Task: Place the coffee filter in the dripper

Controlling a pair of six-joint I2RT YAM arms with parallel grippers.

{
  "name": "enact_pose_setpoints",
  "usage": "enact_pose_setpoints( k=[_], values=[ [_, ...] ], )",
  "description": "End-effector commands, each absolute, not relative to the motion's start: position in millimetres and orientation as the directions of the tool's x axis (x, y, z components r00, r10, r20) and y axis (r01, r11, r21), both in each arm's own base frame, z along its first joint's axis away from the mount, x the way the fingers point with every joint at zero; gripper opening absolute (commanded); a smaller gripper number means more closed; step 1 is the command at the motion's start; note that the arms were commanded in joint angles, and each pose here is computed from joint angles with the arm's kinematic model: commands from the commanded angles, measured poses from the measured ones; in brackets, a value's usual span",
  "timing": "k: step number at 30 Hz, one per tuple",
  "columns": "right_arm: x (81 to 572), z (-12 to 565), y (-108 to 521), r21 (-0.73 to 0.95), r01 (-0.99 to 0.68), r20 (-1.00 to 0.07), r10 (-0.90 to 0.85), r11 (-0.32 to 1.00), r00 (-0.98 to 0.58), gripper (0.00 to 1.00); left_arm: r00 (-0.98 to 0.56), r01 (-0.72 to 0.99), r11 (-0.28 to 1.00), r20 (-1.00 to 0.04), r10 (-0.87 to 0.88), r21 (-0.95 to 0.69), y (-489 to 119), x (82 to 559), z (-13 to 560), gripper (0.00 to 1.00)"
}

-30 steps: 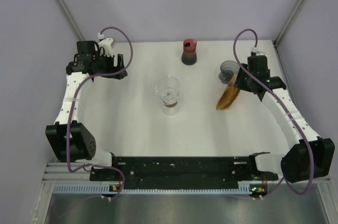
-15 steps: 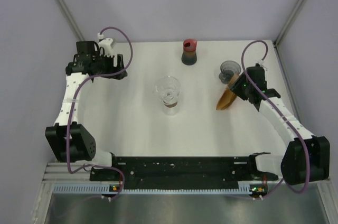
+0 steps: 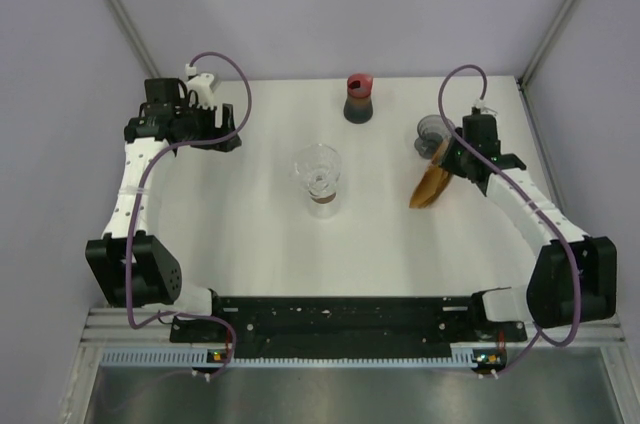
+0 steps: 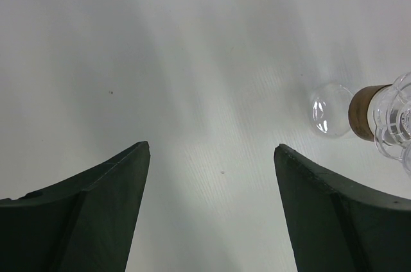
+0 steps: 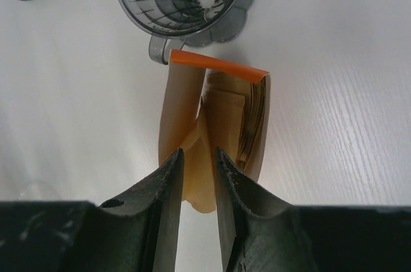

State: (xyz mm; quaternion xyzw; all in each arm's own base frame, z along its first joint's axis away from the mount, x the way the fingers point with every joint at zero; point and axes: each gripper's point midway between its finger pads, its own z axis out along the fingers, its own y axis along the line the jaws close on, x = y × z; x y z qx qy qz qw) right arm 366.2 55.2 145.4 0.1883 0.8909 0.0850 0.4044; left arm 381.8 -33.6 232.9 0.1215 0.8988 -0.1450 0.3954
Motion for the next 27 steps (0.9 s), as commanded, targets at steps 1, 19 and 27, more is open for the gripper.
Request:
enact_pose_setpoints(
  k=[1,19,27],
  values=[
    [372.9,151.8,50.8,0.259,0.241,-0.711,0.353,0.936,-0.608,0.26,-0.603,0.351,0.928,-0.788,0.125,-0.122,-32.5,381.4,253.6,0.84],
    [386.2,134.3,61.4,0.240,0.179,-0.677,0.297,0.954,-0.674,0.00,-0.601,0.353,0.929,-0.789,0.130,-0.116,-31.6,379.9,255.2,0.84],
    [370.9,177.4,58.4,0.245,0.169,-0.703,0.295,0.955,-0.647,0.00,-0.595,0.363,0.924,-0.793,0.132,-0.118,-33.3,379.4,259.7,0.84]
  ],
)
